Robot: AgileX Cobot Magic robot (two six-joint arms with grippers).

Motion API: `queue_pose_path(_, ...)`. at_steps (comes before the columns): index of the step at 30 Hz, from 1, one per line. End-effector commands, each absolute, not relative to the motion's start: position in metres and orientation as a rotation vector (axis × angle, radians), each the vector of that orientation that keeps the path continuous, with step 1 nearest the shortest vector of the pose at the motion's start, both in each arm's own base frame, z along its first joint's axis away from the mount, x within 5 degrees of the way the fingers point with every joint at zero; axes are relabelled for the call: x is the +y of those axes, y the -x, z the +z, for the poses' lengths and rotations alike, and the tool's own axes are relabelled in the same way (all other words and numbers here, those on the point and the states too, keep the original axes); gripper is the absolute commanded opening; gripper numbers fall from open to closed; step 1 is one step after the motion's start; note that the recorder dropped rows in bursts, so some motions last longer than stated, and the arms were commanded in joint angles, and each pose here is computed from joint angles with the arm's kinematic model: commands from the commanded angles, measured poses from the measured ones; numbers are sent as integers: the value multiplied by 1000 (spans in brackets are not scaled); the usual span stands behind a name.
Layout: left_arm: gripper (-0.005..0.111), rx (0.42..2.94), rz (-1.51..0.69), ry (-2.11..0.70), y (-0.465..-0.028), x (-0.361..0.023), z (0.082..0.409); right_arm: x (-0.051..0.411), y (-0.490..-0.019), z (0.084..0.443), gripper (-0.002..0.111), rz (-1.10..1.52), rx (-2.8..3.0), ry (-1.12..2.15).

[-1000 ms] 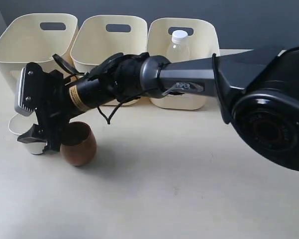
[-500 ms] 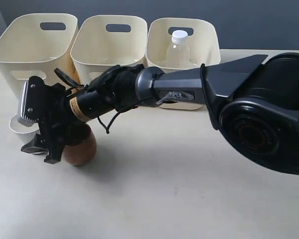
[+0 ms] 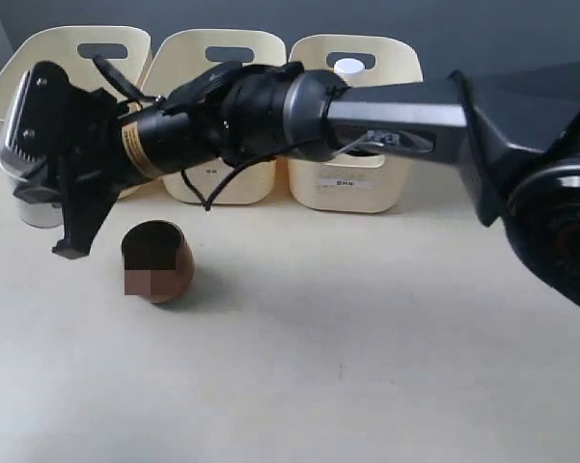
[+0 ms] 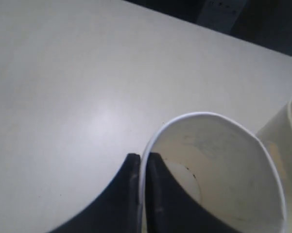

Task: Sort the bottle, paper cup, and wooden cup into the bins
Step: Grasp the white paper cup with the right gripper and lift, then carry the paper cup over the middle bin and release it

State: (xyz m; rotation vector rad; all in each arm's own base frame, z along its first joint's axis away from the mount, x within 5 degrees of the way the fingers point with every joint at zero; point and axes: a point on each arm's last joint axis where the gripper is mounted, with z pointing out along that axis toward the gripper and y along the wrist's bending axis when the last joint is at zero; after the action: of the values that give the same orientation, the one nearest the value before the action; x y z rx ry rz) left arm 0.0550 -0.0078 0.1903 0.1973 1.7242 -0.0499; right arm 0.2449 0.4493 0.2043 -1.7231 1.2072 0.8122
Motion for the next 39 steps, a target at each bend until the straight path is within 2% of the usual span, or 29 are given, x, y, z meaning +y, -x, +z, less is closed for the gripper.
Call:
queue_pose_path(1, 0, 1712, -61, -192, -55, -8, 192, 427, -262, 260, 2, 772, 1201, 1589)
queue_pose_path(5, 0, 1712, -61, -192, -55, -8, 192, 397, -291, 296, 2, 696, 1243, 1448)
queue_pose_path(9, 0, 1712, -61, -192, -55, -8, 192, 367, -329, 303, 2, 616, 1362, 1295)
queue_pose_path(16, 0, 1712, -61, -192, -55, -8, 192, 330, -387, 257, 1, 535, 1574, 1154)
queue_pose_path(25, 0, 1712, -61, -192, -55, -8, 192, 332, -403, 190, -1, 532, 1706, 1188)
queue_pose_path(36, 0, 1712, -61, -192, -55, -8, 192, 333, -403, 178, -1, 546, 1727, 1198)
queue_pose_path(39, 0, 1712, -61, -192, -55, -8, 192, 333, -403, 178, 7, 546, 1727, 1198)
